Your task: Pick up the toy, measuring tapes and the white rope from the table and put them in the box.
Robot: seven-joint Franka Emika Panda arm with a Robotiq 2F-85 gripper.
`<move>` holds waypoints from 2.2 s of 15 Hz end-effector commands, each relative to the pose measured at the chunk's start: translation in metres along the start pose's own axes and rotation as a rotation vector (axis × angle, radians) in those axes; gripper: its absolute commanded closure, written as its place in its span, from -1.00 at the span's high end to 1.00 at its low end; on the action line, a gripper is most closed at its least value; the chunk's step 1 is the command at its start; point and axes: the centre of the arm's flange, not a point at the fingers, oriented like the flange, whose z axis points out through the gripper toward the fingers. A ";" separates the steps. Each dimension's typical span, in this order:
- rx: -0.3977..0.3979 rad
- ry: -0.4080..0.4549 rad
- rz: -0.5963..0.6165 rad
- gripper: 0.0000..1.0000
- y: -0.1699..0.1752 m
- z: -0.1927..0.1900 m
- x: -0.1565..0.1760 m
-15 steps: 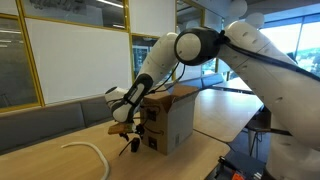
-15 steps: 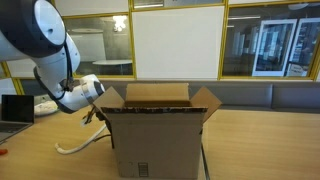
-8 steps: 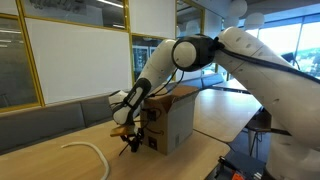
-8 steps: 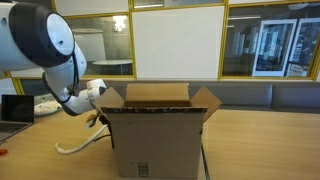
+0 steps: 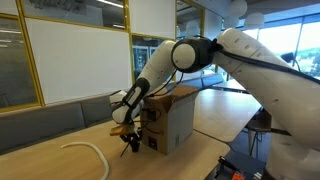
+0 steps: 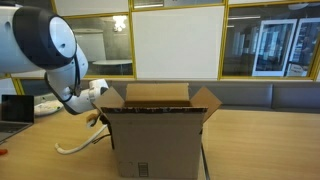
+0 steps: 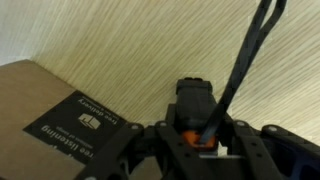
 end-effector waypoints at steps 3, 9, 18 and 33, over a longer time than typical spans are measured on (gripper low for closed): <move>0.085 0.035 0.025 -0.60 0.025 -0.056 0.007; 0.244 0.168 -0.045 -0.60 0.052 -0.172 -0.023; 0.352 0.477 -0.082 -0.61 0.118 -0.350 -0.087; 0.256 0.256 0.371 -0.63 0.312 -0.334 0.091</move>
